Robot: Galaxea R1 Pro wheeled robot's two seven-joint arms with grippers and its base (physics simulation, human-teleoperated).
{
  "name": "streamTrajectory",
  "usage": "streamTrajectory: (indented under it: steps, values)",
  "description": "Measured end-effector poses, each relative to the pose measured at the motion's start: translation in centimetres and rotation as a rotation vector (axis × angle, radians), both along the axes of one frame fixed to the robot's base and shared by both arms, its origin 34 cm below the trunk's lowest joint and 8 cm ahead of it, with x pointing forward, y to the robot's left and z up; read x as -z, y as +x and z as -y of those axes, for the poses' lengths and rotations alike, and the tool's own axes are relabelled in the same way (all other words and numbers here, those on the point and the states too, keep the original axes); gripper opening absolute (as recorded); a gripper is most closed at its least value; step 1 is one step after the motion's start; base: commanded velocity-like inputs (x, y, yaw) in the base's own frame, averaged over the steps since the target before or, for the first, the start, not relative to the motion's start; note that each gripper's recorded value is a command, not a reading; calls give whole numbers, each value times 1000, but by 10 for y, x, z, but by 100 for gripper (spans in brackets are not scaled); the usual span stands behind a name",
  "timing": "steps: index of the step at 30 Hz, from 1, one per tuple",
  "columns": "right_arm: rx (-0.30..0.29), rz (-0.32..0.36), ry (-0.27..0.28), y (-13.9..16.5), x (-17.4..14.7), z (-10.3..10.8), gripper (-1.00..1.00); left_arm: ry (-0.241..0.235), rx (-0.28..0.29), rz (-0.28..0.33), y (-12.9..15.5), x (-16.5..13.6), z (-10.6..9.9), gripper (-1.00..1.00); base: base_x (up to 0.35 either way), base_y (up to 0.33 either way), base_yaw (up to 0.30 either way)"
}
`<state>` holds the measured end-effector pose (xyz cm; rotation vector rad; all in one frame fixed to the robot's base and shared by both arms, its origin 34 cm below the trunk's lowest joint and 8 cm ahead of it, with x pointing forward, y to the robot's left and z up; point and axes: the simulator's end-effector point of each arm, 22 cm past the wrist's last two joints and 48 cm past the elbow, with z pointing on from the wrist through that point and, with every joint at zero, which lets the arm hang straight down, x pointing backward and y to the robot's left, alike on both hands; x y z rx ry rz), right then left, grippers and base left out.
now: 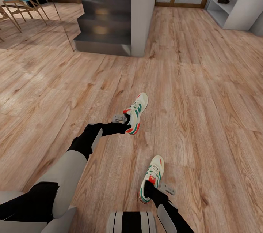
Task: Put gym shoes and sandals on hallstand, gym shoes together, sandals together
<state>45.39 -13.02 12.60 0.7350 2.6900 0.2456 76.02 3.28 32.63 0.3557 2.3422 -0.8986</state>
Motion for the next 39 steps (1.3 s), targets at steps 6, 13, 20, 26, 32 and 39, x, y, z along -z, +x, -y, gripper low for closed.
streamTrajectory:
  steps: [6, 13, 20, 26, 32, 39]
  values:
    - [-2, 0, 0, 0, 0, -1, 100, 0, 0, -1, 0, 0, 0, -100, 0, 0, 0]
    - [-2, 0, 1, 0, 0, -1, 100, 1, -1, -1, 0, 0, 0, -100, 0, 0, 0]
    - [-2, 0, 1, 0, 0, -1, 100, 0, -1, 0, 0, 0, 0, -100, 0, 0, 8]
    - [-2, -1, 1, -1, 1, -1, 100, -1, 0, -2, 0, 1, 0, -100, 0, 0, 144]
    - [-2, -1, 1, -1, 1, -1, 100, 1, -1, -3, 0, 2, 0, -100, 0, 0, 56]
    - [-2, -1, 2, -1, 1, -1, 100, 1, 0, -3, 0, 2, 0, -100, 0, 0, 9]
